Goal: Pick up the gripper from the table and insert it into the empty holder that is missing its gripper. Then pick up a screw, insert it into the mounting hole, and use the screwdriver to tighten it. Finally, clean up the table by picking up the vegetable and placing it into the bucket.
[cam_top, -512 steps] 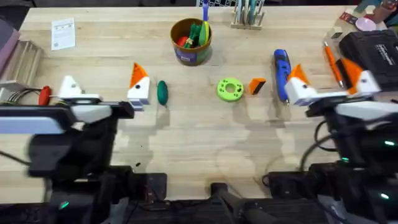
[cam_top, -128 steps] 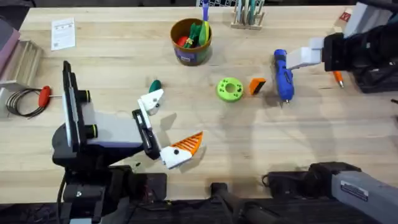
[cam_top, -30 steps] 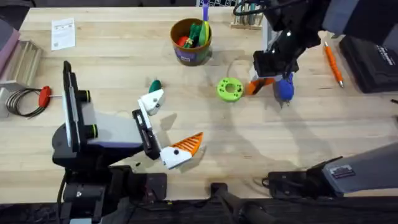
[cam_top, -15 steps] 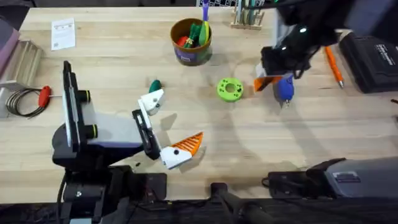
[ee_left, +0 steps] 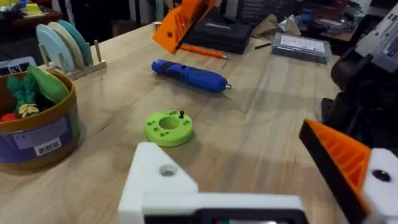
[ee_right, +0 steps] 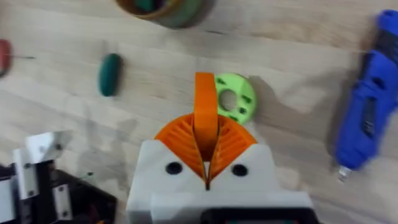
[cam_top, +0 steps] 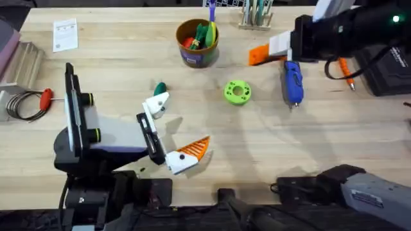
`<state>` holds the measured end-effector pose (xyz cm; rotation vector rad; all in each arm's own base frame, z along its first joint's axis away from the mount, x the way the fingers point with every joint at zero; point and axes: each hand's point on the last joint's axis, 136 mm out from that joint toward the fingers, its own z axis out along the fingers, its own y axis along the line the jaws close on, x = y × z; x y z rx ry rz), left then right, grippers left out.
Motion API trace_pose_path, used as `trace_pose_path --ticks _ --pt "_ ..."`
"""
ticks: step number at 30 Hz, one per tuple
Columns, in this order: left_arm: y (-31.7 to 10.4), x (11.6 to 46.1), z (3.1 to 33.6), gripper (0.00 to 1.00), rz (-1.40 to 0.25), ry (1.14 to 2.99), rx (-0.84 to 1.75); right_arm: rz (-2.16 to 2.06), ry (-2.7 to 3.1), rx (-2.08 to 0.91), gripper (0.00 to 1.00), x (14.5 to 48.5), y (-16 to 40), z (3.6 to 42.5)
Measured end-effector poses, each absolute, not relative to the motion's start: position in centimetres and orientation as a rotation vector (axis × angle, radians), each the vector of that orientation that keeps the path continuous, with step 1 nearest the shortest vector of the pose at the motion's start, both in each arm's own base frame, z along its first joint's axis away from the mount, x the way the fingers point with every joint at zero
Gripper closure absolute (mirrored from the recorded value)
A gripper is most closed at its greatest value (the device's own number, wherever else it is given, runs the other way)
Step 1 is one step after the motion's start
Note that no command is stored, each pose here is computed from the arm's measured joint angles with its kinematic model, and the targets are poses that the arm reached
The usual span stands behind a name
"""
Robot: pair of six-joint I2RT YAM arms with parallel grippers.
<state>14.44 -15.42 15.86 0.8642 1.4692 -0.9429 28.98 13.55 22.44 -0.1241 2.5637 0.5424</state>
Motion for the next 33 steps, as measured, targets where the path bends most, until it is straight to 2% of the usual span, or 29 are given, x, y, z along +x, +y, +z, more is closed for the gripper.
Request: trace_pose_path --ticks 2,13,21,33 --pt "-15.4 14.4 15.9 0.015 -0.943 1.469 0.864 0.743 2.496 -0.141 0.993 28.8 15.8 22.1" --pt "-15.4 14.4 15.9 0.015 -0.943 1.469 0.864 1.296 2.348 -0.182 0.993 27.4 21.2 20.0" --pt "-15.4 14.4 15.9 0.015 -0.943 1.469 0.864 1.563 2.271 -0.136 0.993 25.8 22.6 18.8" --pt "-15.4 14.4 15.9 0.015 -0.943 1.469 0.864 1.781 2.174 -0.086 0.993 24.3 23.1 19.2"
